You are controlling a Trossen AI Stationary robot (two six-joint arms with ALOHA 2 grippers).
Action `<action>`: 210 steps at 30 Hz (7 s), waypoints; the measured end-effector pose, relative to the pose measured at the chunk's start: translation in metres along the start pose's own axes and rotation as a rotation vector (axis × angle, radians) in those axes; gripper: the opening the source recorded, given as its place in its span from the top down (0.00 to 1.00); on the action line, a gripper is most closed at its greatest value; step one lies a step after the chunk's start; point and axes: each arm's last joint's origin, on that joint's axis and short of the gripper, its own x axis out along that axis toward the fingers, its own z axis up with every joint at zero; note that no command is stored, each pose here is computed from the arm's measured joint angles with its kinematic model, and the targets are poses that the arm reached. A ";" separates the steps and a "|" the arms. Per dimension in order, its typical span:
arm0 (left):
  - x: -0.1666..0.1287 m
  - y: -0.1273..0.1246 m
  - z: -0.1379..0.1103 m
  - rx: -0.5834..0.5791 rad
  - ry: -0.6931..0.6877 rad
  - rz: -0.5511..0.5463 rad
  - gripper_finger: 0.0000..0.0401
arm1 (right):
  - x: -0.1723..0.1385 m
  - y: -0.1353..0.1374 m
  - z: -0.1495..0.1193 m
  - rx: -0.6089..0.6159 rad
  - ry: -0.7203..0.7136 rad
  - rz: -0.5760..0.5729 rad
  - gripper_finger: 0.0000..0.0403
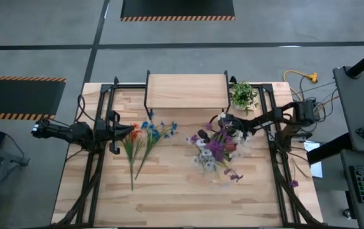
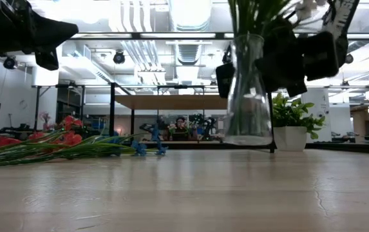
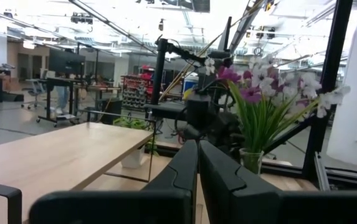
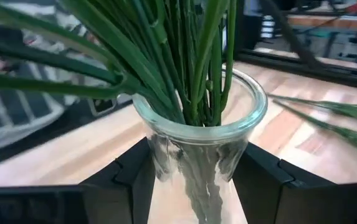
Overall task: Pick and place flowers into a vace then onto a shelf
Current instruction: Adjust the transparent vase, then put the orange flowers into the transparent vase
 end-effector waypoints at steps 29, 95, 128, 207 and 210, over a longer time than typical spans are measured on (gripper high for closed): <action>0.000 0.000 0.000 -0.017 -0.001 0.000 1.00 | -0.004 -0.001 -0.016 0.000 0.131 0.027 0.48; 0.000 0.000 0.000 -0.018 -0.002 -0.004 1.00 | -0.112 0.114 0.006 0.293 0.142 -0.842 0.38; 0.000 0.000 0.000 -0.020 0.000 0.013 1.00 | -0.134 0.143 -0.006 0.174 -0.152 -0.984 0.48; 0.124 -0.076 -0.033 -0.606 1.510 1.299 0.48 | -0.127 0.133 -0.019 0.257 0.010 -1.013 0.48; 0.122 -0.079 -0.040 -0.631 1.547 1.331 0.48 | -0.127 0.133 -0.019 0.257 0.011 -1.013 0.48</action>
